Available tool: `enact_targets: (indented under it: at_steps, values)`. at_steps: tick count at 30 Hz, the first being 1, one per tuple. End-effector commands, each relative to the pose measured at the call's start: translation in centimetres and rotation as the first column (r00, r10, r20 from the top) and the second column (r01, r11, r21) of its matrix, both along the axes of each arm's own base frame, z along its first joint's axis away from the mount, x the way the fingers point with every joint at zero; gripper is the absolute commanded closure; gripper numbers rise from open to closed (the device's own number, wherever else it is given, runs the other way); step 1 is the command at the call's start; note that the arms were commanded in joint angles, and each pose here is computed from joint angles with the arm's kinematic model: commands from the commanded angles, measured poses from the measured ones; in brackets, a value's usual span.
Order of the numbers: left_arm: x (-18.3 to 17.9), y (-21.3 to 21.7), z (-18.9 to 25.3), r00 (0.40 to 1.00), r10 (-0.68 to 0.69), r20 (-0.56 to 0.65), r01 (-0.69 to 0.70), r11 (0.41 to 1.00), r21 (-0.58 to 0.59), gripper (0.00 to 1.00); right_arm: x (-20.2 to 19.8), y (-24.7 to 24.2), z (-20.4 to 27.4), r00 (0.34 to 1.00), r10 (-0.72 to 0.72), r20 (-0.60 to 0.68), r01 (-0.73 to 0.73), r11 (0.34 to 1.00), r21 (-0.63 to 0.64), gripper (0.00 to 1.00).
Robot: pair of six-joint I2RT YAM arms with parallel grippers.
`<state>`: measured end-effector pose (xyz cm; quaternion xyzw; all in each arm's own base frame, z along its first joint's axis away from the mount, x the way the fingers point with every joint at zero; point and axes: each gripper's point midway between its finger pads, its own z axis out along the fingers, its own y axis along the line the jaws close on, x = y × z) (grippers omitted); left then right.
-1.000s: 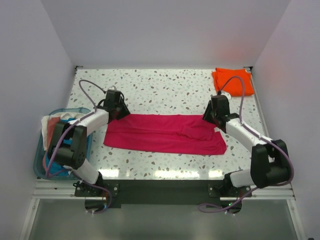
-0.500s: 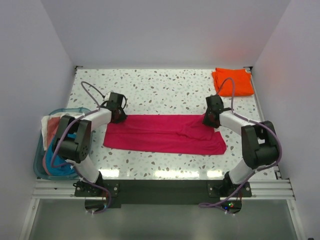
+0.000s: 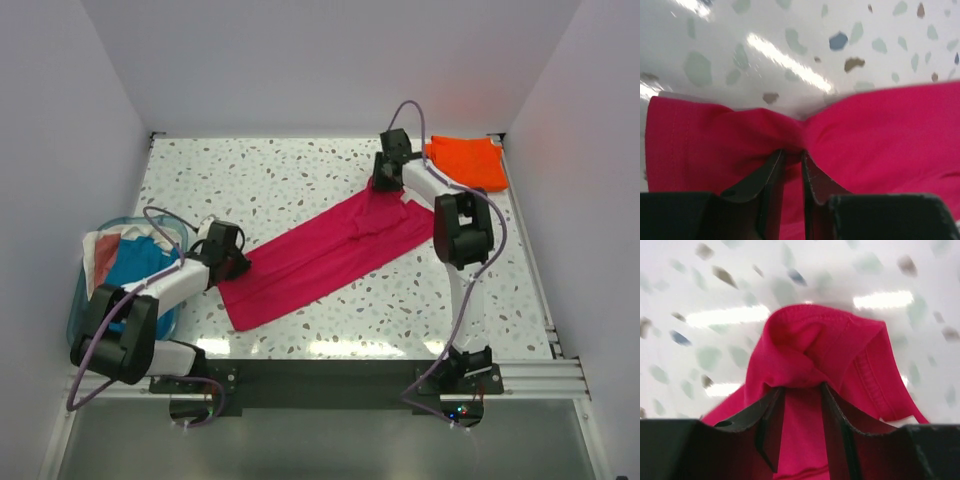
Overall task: Fold and stack the t-shirts
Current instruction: Fold the tshirt
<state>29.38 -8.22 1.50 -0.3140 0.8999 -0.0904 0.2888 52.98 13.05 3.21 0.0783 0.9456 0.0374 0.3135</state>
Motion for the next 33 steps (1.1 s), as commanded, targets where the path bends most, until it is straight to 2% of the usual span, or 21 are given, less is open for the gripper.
enact_targets:
  at_steps: [1, 2, 3, 5, 8, 10, 11, 13, 14, 16, 17, 18, 22, 24, 29, 31, 33]
  values:
    - [-4.6, -2.8, -1.7, 0.993, -0.057, -0.102, 0.046, 0.993, -0.105, 0.75, 3.2, 4.6, 1.8, 0.980, 0.194, 0.050, -0.192, 0.981, -0.028, 0.59]
    - [-5.5, -3.6, -1.8, 0.990, -0.091, -0.106, 0.079, 0.991, -0.111, 0.73, 4.0, 5.0, 2.4, 0.972, 0.226, 0.064, -0.223, 0.973, -0.058, 0.56]
    - [-5.7, -4.2, -1.0, 0.991, -0.107, -0.078, 0.097, 0.987, -0.126, 0.65, 5.6, 5.9, 4.7, 0.962, 0.245, 0.123, -0.238, 0.969, -0.073, 0.54]
    - [-5.9, -5.1, 0.6, 0.986, -0.165, -0.026, 0.160, 0.978, -0.132, 0.56, 6.2, 5.9, 5.4, 0.957, 0.262, 0.125, -0.250, 0.963, -0.104, 0.43]
    - [-4.5, -4.6, 4.1, 0.973, -0.221, 0.072, 0.225, 0.973, -0.055, 0.41, 7.0, 5.0, 10.9, 0.948, 0.230, 0.219, -0.201, 0.969, -0.146, 0.25]
    - [-2.6, -4.0, 7.1, 0.955, -0.261, 0.144, 0.258, 0.965, 0.041, 0.36, 6.6, 3.7, 13.1, 0.951, 0.178, 0.252, -0.137, 0.976, -0.170, 0.21]
    - [-1.8, -4.0, 8.1, 0.944, -0.283, 0.169, 0.275, 0.959, 0.070, 0.36, 6.1, 3.1, 15.9, 0.943, 0.150, 0.296, -0.105, 0.981, -0.162, 0.19]
    - [0.2, -4.8, 10.8, 0.903, -0.373, 0.215, 0.349, 0.926, 0.142, 0.36, 4.6, 1.8, 16.2, 0.955, 0.093, 0.282, -0.046, 0.985, -0.167, 0.20]
    - [0.3, -5.1, 9.8, 0.899, -0.411, 0.153, 0.389, 0.908, 0.155, 0.42, 3.6, 1.4, 18.2, 0.949, 0.059, 0.309, -0.017, 0.991, -0.136, 0.20]
    - [1.6, -6.8, 10.8, 0.845, -0.514, 0.151, 0.482, 0.852, 0.206, 0.45, 1.6, 0.7, 16.1, 0.967, 0.025, 0.253, 0.009, 0.991, -0.135, 0.25]
    - [1.6, -7.2, 9.4, 0.838, -0.538, 0.090, 0.511, 0.831, 0.219, 0.47, 0.8, 0.4, 16.0, 0.969, -0.004, 0.249, 0.034, 0.992, -0.118, 0.26]
    - [1.8, -7.7, 9.1, 0.808, -0.585, 0.066, 0.554, 0.793, 0.253, 0.51, -1.0, -0.2, 14.6, 0.978, -0.015, 0.210, 0.042, 0.991, -0.124, 0.32]
    - [2.1, -10.1, 7.3, 0.724, -0.688, -0.053, 0.668, 0.679, 0.305, 0.58, -4.0, -1.0, 11.1, 0.983, -0.075, 0.167, 0.089, 0.993, -0.078, 0.39]
    - [1.6, -9.9, 5.2, 0.702, -0.696, -0.148, 0.703, 0.644, 0.302, 0.63, -4.9, -1.3, 8.7, 0.988, -0.097, 0.124, 0.106, 0.992, -0.065, 0.39]
    - [-0.1, -9.6, 2.9, 0.663, -0.704, -0.253, 0.746, 0.593, 0.305, 0.63, -5.3, -1.7, 5.0, 0.992, -0.117, 0.048, 0.121, 0.989, -0.081, 0.41]
    - [-1.0, -8.9, 1.6, 0.657, -0.682, -0.320, 0.753, 0.578, 0.314, 0.63, -5.2, -2.0, 3.3, 0.992, -0.122, 0.014, 0.123, 0.989, -0.087, 0.44]
    - [-1.6, -8.8, 1.0, 0.664, -0.667, -0.339, 0.748, 0.585, 0.315, 0.63, -4.7, -1.9, 2.7, 0.993, -0.115, 0.002, 0.115, 0.989, -0.090, 0.44]
